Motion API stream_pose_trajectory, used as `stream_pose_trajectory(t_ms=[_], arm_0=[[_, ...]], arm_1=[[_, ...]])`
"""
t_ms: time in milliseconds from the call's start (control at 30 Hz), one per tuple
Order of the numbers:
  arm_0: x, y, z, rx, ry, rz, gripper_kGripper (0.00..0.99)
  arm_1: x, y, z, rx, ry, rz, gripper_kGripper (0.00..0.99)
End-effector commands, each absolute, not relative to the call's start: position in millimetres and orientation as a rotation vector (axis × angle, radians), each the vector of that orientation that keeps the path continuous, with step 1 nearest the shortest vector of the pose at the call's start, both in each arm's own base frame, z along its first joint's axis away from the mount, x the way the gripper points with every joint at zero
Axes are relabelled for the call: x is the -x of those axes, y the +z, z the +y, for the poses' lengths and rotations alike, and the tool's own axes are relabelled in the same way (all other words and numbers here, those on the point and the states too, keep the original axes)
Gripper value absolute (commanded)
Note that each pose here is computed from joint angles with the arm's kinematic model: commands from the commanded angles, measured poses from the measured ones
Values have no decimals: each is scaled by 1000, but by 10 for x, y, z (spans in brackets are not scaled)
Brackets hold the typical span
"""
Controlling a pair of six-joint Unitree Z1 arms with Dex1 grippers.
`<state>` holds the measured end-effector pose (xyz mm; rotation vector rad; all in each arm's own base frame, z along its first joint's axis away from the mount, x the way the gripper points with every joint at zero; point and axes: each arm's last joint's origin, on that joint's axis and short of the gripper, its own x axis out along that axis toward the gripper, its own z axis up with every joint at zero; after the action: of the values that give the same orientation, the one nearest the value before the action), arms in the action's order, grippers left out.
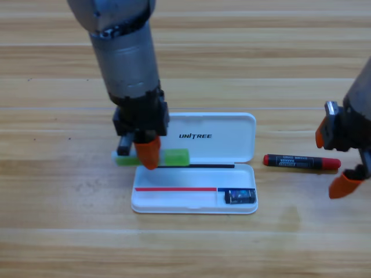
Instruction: Clean up eraser and pencils
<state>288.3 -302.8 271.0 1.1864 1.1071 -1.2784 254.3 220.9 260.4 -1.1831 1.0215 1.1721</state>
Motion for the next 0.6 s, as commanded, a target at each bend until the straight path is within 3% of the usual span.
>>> stream_pose_trajectory(t_ms=[33,333,600], arm_0=[[-2938,2270,-3264,-1200,-1348,1192,0],[-2968,2061,-3408,-1193,-1387,1215,0],[-2977,1995,-3440,-1180,-1402,1227,0]], arm_1=[[-3033,2039,2145,1186,1151,1138,956],[-3361,1781,2334,1194,1184,1126,922],[-3513,1633,2379,1213,1189,1132,813]])
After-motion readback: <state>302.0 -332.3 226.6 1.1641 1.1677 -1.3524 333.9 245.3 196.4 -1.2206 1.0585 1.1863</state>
